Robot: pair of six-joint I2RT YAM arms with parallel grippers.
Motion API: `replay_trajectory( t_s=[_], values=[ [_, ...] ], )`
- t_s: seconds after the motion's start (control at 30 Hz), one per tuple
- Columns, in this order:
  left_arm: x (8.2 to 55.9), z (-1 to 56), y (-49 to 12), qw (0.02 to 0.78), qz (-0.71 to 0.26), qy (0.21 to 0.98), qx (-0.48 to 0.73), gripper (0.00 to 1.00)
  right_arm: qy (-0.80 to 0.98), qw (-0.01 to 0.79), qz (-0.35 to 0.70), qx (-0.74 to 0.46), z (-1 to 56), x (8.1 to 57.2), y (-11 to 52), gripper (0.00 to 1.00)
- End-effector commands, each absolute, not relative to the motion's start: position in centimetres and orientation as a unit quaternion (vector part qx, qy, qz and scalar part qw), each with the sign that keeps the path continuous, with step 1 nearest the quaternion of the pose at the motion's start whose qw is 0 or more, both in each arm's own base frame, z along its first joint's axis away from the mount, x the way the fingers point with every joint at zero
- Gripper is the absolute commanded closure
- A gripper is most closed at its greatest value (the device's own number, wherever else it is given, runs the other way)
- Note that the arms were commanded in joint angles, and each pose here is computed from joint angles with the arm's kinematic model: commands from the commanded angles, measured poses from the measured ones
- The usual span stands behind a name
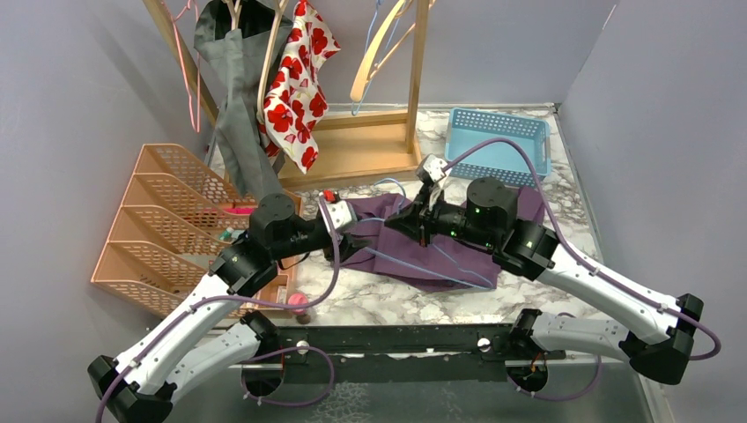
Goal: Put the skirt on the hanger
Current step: Hang the skirt on the hanger.
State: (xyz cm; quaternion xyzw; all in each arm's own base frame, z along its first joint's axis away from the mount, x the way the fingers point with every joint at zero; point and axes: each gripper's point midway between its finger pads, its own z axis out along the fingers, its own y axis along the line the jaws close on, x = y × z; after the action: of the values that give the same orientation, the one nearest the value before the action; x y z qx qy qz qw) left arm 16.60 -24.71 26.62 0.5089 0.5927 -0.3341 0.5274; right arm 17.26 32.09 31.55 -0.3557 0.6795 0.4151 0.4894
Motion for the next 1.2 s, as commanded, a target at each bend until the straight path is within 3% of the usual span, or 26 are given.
replay_trajectory(
  t_s=[0.0, 0.13, 0.3, 0.57, 0.87, 1.17],
  values=[
    [20.1, 27.4, -23.2, 0.573, -0.305, 0.662, 0.375, 0.42, 0.705, 0.585, 0.243, -0.318, 31.0, 23.2, 27.5, 0.99],
    [20.4, 25.1, -23.2, 0.530, -0.325, 0.719, 0.309, 0.40, 0.723, 0.598, 0.182, -0.293, 31.0, 25.3, 24.4, 0.99],
    [18.2, 19.7, -25.5, 0.370, -0.399, 0.800, 0.251, 0.41, 0.743, 0.593, 0.162, -0.263, 30.8, 25.1, 22.4, 0.99],
    [17.3, 11.4, -25.0, 0.276, -0.336, 0.874, 0.219, 0.39, 0.758, 0.585, 0.166, -0.235, 30.5, 24.4, 21.2, 0.99],
    [17.5, 4.0, -25.2, 0.238, -0.231, 0.916, 0.224, 0.40, 0.748, 0.598, 0.175, -0.227, 31.6, 24.3, 20.9, 0.99],
    [20.6, 5.3, -28.2, 0.317, -0.248, 0.888, 0.221, 0.54, 0.730, 0.622, 0.178, -0.220, 33.1, 23.8, 20.1, 0.99]
  ],
)
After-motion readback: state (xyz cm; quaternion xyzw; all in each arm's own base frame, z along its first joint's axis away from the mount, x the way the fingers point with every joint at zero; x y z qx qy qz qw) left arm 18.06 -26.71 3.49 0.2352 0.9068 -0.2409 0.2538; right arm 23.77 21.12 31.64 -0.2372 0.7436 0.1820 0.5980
